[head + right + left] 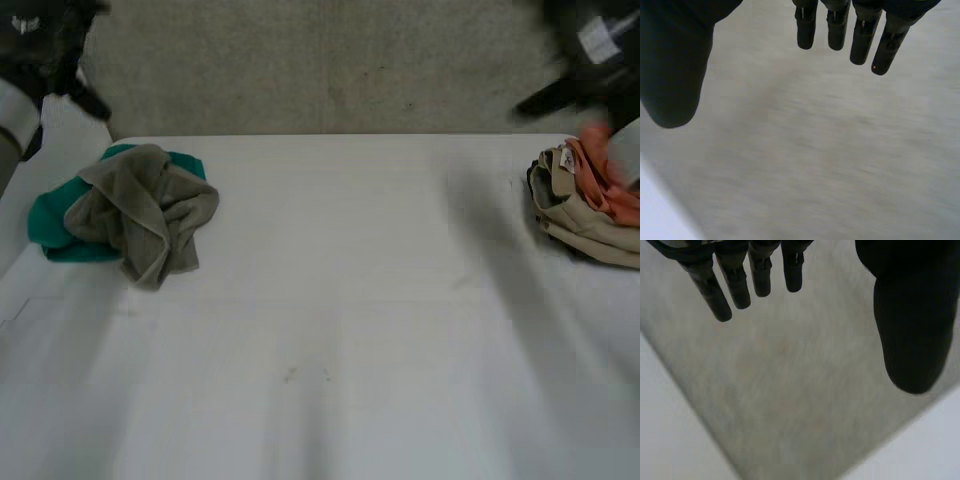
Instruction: Fold the laundry.
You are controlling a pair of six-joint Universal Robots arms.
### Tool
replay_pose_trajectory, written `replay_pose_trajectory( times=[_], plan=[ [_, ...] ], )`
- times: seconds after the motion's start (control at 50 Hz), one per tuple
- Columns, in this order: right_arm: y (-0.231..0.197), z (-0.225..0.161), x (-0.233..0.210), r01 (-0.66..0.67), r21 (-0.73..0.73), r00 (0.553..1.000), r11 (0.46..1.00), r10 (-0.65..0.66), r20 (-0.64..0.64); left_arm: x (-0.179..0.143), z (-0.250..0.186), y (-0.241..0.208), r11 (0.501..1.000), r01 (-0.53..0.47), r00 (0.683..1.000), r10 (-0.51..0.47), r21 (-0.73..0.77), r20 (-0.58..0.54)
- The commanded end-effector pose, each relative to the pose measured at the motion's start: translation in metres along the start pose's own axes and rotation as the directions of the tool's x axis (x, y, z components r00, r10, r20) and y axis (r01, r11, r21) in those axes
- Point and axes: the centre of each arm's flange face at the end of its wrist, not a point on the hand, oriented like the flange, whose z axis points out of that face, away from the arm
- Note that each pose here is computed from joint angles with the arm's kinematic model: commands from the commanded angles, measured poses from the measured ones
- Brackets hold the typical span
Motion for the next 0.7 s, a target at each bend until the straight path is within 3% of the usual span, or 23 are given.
replay_pose_trajectory(
  times=[0.02,0.18,0.3,0.48,0.6,0.7],
  plan=[
    [0.046,-0.067,-0.113,0.070,-0.200,0.944,0.977,0.000,0.331,-0.019,0.008,0.121,0.947,-0.182,0.981,0.157,-0.263,-0.116],
    [0.075,-0.092,-0.124,0.162,-0.359,0.929,0.919,-0.019,0.370,-0.009,-0.003,0.191,0.853,-0.386,0.915,0.308,-0.351,-0.258],
    [0.083,-0.099,-0.121,0.164,-0.415,0.940,0.895,-0.014,0.341,0.002,-0.003,0.208,0.856,-0.391,0.909,0.301,-0.338,-0.289],
    [0.093,-0.111,-0.117,0.156,-0.467,0.944,0.870,0.008,0.329,0.025,0.017,0.208,0.908,-0.382,0.911,0.339,-0.173,-0.234],
    [0.096,-0.106,-0.100,0.147,-0.476,0.960,0.867,-0.009,0.280,0.043,0.021,0.180,0.915,-0.386,0.912,0.360,-0.116,-0.195],
    [0.093,-0.097,-0.084,0.141,-0.467,0.974,0.873,-0.037,0.225,0.072,0.008,0.099,0.965,-0.259,0.957,0.252,-0.037,-0.143]
  ],
)
